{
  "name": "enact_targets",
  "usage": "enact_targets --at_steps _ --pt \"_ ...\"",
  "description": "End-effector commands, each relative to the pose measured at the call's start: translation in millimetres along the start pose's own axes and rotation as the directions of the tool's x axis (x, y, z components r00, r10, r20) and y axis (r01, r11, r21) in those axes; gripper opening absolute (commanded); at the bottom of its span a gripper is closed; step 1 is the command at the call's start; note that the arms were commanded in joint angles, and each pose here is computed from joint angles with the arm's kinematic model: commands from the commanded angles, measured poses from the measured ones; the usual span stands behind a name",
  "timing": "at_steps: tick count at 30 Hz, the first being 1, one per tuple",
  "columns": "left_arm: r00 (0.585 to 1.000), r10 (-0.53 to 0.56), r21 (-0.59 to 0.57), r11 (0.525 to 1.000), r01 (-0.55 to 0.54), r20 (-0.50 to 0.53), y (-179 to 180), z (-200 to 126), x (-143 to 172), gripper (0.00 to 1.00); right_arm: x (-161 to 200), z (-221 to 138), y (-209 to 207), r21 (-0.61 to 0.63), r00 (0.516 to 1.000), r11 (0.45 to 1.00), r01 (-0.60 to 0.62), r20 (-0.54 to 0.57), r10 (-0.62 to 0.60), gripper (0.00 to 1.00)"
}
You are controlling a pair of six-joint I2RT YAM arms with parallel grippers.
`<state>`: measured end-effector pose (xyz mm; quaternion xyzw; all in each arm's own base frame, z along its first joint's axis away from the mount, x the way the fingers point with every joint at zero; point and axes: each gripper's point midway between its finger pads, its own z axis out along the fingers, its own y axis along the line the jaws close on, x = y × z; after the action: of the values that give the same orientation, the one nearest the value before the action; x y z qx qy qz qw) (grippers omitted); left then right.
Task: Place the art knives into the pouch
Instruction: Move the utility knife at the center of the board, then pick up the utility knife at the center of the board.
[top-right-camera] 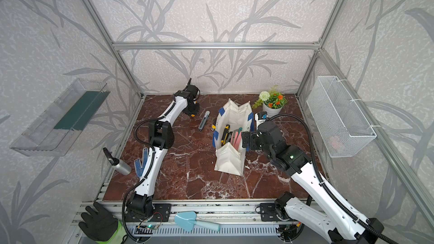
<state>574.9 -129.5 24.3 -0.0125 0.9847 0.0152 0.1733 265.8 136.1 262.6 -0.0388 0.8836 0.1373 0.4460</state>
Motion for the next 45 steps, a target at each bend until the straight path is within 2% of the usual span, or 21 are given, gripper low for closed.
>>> enact_targets --at_steps 1,8,13,17,24,28,31,33,36,45 --pt "0.991 0.004 -0.048 0.999 -0.011 -0.132 13 3 33 0.25 -8 -1 -3 0.015 1.000 1.000 -0.017 0.023 0.016 0.99" --pt "0.987 -0.016 -0.039 0.999 0.010 -0.159 14 -15 60 0.24 -13 4 3 -0.017 1.000 1.000 0.005 -0.017 -0.005 0.99" --pt "0.986 -0.029 -0.034 0.999 0.023 -0.165 17 -34 90 0.24 -10 10 8 -0.049 0.999 0.999 -0.005 -0.037 0.003 0.99" --pt "0.980 -0.034 -0.047 0.999 0.025 -0.194 22 -45 127 0.24 -11 12 11 -0.063 0.999 0.998 -0.012 -0.048 0.009 0.99" --pt "0.967 -0.019 -0.003 1.000 0.019 -0.255 10 -67 215 0.24 -13 13 13 -0.072 0.998 0.997 -0.021 -0.067 0.016 0.99" --pt "0.958 -0.019 -0.008 1.000 0.018 -0.286 10 -81 254 0.29 -12 11 10 -0.064 0.998 0.998 -0.029 -0.063 0.025 0.99" --pt "0.965 -0.032 -0.016 0.999 0.029 -0.260 11 -91 255 0.39 -10 9 9 -0.064 0.998 0.997 -0.036 -0.059 0.032 0.99" --pt "0.974 -0.041 -0.017 0.999 0.038 -0.223 10 -95 244 0.42 -12 8 9 -0.066 0.998 0.997 -0.039 -0.054 0.036 0.99" --pt "0.983 -0.041 -0.023 0.999 0.038 -0.177 7 -98 225 0.51 -14 7 9 -0.067 0.998 0.997 -0.032 -0.050 0.029 0.99" --pt "0.975 -0.007 -0.064 0.998 -0.008 -0.223 2 -66 193 0.51 -20 -1 0 -0.038 0.999 0.999 -0.008 -0.041 0.006 0.99"
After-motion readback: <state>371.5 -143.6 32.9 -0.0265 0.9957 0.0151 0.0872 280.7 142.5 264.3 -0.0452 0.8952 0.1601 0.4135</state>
